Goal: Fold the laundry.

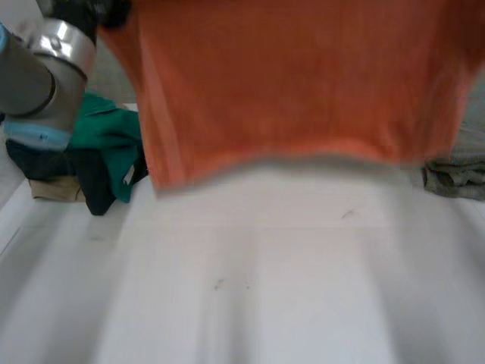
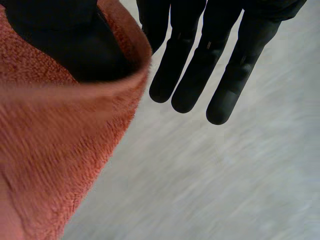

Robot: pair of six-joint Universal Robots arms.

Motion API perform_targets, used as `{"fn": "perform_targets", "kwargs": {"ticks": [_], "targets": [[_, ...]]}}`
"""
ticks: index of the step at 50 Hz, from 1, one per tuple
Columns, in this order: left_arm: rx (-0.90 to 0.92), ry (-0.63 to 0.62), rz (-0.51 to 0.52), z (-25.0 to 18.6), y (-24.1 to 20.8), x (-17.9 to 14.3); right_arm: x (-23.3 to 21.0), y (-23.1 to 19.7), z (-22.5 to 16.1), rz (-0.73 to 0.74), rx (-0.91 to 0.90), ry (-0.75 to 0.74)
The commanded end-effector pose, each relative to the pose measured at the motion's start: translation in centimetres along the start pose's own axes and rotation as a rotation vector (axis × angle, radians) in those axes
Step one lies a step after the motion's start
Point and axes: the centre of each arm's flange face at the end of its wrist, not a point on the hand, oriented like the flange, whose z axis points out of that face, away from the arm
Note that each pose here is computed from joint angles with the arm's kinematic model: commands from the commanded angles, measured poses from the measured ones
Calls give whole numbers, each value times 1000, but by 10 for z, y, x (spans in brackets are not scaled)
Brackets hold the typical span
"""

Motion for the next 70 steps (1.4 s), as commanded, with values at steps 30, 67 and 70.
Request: {"fn": "perform_targets", "kwargs": {"ticks": [30, 67, 70], "targets": [[-898, 473, 71, -269, 38, 66, -60, 131, -240, -264, -783, -890], [-810, 411, 298, -181, 116, 95, -108, 203, -138, -391, -423, -617], [-796, 397, 303, -174, 121, 95, -122, 215, -136, -391, -419, -624]]}}
